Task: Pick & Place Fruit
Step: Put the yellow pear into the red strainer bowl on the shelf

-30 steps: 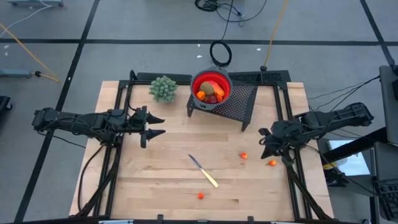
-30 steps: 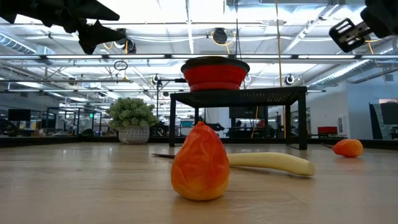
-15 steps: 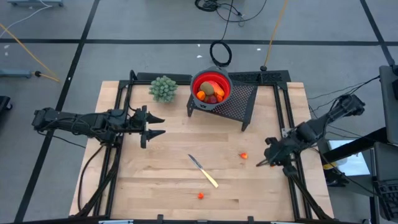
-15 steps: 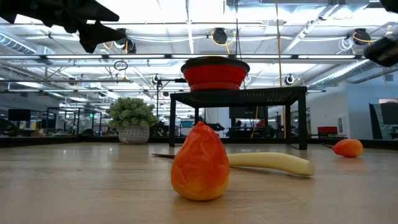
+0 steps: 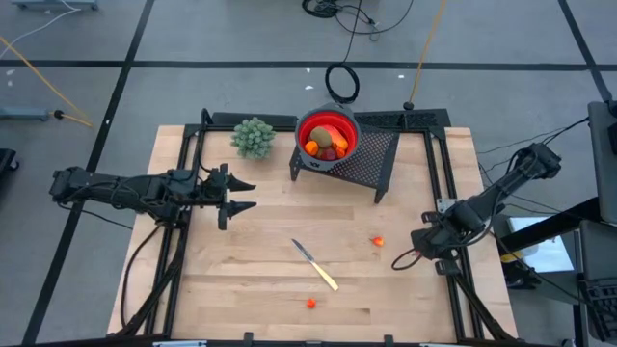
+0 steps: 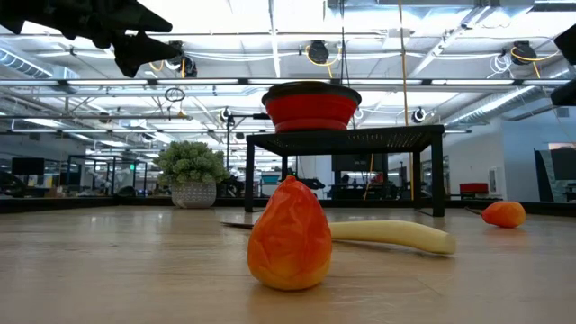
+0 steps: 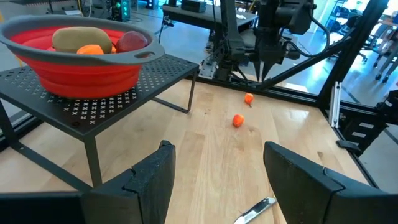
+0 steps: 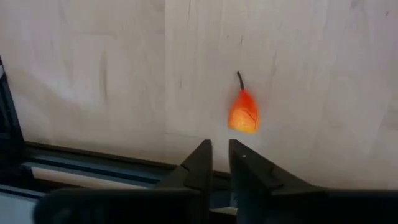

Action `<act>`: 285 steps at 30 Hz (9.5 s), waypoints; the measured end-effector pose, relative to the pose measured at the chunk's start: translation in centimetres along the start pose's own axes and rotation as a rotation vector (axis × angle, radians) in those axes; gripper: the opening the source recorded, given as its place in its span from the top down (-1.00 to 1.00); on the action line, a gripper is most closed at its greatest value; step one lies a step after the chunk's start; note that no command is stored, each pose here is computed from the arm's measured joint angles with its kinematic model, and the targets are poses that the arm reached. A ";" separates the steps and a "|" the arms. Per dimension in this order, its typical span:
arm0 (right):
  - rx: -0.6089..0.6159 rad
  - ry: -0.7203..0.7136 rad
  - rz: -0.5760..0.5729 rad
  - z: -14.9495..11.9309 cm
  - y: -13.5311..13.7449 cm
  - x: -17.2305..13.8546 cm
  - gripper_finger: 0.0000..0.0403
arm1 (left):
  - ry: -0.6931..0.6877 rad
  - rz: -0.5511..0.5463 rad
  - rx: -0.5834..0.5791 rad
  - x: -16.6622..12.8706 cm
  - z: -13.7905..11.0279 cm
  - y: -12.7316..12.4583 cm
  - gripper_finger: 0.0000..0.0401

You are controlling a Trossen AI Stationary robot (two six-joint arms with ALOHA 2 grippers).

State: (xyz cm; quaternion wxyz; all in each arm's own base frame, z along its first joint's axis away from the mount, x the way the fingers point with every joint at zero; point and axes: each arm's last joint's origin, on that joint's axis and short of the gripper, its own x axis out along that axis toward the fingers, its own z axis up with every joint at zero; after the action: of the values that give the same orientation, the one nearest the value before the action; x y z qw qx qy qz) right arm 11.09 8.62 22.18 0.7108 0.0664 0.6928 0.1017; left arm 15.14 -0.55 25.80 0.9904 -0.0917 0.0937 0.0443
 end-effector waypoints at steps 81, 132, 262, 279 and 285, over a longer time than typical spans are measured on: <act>0.072 -0.155 -0.027 0.1 -1.9 5.3 0.51 | -0.001 0.003 0.033 0.0 0.0 0.0 -0.21; 0.192 -0.750 0.083 4.7 -1.2 2.1 0.50 | 0.074 0.012 0.134 0.0 -0.7 0.2 -0.21; 0.514 -1.078 -0.495 17.2 -18.7 -11.8 0.35 | 0.075 0.003 0.366 0.0 -0.7 0.2 -0.21; 0.267 -1.160 -0.388 15.4 -10.4 -14.2 0.64 | 0.074 0.003 0.366 0.0 -0.7 0.2 -0.21; 0.147 -1.084 -0.304 14.6 -6.4 -13.3 0.87 | 0.075 0.004 0.369 0.0 -0.7 0.2 -0.21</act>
State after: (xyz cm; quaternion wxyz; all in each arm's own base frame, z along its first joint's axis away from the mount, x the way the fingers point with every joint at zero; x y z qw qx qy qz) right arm 25.70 -0.03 34.07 0.9651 0.0581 0.2356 -0.0988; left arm 14.98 -0.53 25.08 0.9861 0.0901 0.1372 0.0247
